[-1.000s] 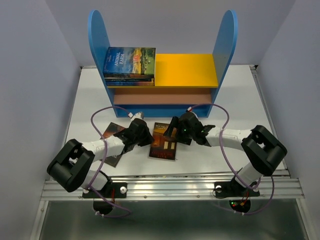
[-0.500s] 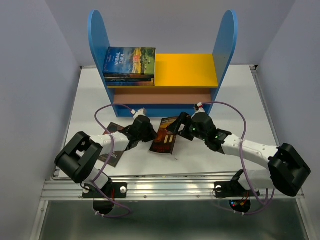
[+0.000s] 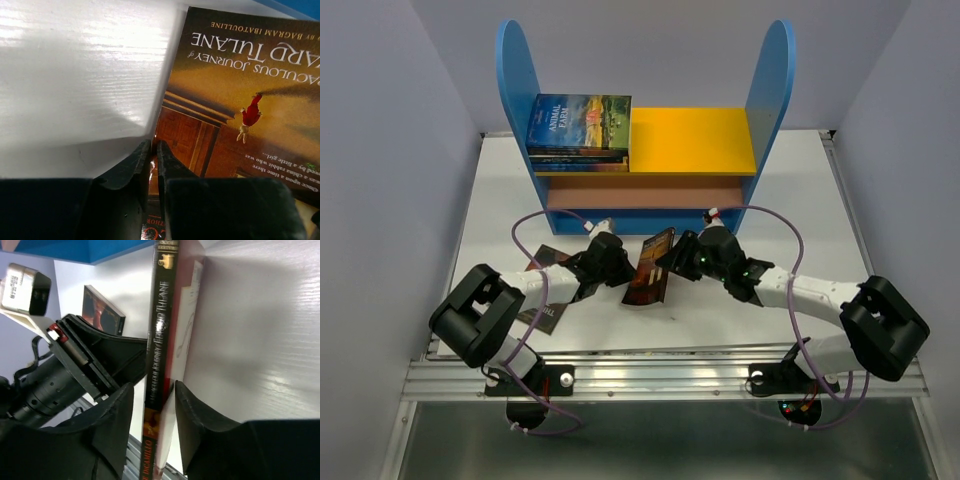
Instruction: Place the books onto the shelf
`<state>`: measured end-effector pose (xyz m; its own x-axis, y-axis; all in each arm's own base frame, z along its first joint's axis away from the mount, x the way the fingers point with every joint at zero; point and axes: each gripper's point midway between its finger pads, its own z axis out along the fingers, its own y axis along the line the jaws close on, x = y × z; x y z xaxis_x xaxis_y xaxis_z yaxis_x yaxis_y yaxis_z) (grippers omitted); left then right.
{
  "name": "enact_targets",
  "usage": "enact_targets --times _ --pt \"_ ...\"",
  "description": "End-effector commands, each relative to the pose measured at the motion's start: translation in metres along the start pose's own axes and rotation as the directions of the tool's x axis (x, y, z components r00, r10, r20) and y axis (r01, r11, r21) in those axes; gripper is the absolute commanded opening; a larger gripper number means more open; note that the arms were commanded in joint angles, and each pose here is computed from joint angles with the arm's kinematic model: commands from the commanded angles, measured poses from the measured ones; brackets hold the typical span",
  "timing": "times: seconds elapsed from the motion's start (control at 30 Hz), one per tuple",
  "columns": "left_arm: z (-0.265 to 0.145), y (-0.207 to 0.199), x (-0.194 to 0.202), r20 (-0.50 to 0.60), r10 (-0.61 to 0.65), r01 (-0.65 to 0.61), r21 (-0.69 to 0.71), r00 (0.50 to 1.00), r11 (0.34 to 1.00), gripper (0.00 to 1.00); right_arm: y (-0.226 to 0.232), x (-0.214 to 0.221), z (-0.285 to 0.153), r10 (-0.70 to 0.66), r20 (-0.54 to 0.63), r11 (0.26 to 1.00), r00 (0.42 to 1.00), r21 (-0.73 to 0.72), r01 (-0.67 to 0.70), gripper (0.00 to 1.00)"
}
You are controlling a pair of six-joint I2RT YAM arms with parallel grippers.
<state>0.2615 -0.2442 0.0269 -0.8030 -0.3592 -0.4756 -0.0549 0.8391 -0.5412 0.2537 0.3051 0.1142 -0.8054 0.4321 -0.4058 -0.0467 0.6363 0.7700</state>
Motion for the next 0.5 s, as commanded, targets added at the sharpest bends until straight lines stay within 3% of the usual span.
enact_targets --times 0.0,0.23,0.3,0.37,0.43,0.47 --pt "-0.007 0.02 0.025 -0.088 0.025 -0.031 -0.07 0.996 0.997 0.09 0.022 -0.014 -0.008 -0.028 0.06 0.998 0.998 -0.052 0.031 0.4" --pt "-0.013 0.002 0.008 -0.057 0.044 -0.047 -0.044 0.997 0.998 0.09 0.01 -0.017 -0.011 -0.053 0.077 0.999 0.996 0.014 0.052 0.22" --pt "-0.017 -0.002 0.003 -0.046 0.049 -0.051 -0.043 0.998 0.998 0.12 0.009 -0.018 -0.012 -0.064 0.085 0.998 0.994 0.022 0.062 0.13" --pt "-0.024 -0.009 -0.006 -0.024 0.06 -0.061 -0.036 0.998 0.997 0.18 0.008 -0.021 -0.012 -0.096 0.091 0.995 0.991 0.037 0.093 0.01" --pt "-0.032 -0.017 -0.015 0.002 0.068 -0.068 -0.022 0.998 0.997 0.27 0.01 -0.025 -0.013 -0.143 0.093 0.989 0.985 0.048 0.139 0.01" --pt "-0.035 -0.015 -0.017 0.002 0.088 -0.088 -0.028 0.996 0.996 0.4 0.01 -0.028 -0.013 -0.165 0.101 0.986 0.981 0.053 0.16 0.01"
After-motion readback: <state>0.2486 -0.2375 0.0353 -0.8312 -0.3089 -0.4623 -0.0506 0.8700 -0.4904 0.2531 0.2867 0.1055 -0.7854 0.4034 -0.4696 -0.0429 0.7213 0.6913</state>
